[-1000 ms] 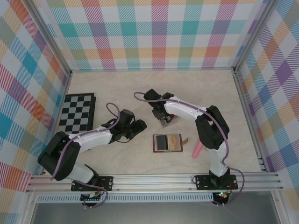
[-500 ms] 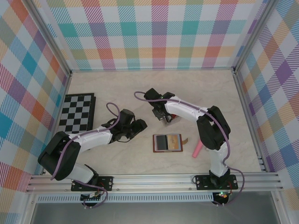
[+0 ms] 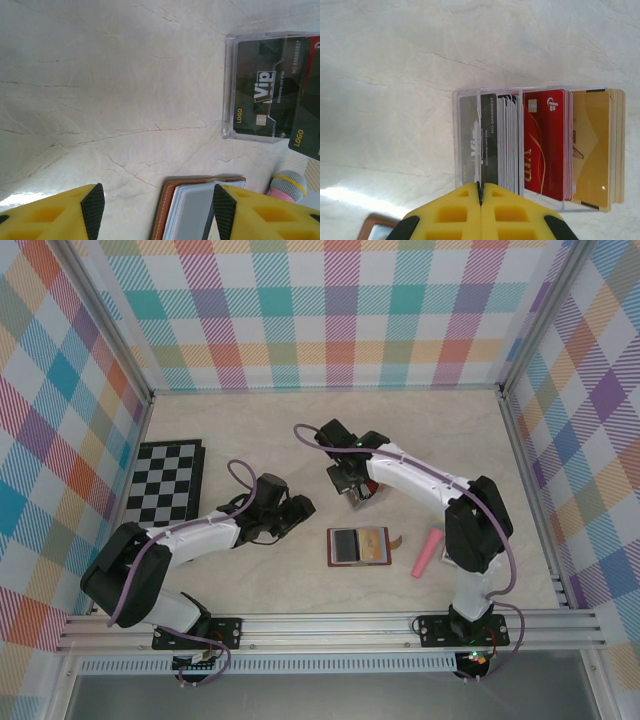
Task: Put the credit cards into the card holder
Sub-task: Pick up the credit card from the storage box.
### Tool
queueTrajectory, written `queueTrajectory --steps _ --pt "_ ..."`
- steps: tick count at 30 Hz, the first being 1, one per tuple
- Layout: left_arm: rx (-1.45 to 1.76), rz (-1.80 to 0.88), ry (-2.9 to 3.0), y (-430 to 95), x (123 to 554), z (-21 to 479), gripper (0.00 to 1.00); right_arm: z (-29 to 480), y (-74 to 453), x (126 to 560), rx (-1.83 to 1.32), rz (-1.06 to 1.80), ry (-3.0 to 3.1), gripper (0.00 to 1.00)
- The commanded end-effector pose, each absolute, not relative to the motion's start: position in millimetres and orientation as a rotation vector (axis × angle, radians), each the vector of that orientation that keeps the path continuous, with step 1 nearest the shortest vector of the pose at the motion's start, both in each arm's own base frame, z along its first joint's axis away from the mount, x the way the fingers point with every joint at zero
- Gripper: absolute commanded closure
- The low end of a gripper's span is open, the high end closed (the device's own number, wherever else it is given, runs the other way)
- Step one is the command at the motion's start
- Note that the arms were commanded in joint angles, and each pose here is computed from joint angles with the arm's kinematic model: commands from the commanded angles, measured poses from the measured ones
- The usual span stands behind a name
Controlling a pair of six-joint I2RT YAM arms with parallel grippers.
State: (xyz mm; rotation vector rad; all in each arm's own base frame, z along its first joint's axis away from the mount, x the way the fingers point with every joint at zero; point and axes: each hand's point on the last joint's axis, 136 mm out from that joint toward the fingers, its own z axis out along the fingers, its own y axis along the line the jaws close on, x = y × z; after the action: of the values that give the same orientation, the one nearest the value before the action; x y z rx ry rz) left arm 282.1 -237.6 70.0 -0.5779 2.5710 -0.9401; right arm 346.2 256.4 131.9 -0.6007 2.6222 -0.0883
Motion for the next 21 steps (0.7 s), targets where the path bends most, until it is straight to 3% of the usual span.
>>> queueTrajectory --steps 1,11,21 --pt "-0.556 -1.005 2.513 -238 285 91 0.38 162 261 331 -0.500 0.153 2.639 0.97" --pt "-0.337 -1.447 2.278 -283 290 178 0.31 223 252 296 -0.073 1.072 2.511 0.97" --pt "-0.231 -1.779 2.146 -322 294 215 0.33 233 252 274 0.035 1.418 2.441 0.96"
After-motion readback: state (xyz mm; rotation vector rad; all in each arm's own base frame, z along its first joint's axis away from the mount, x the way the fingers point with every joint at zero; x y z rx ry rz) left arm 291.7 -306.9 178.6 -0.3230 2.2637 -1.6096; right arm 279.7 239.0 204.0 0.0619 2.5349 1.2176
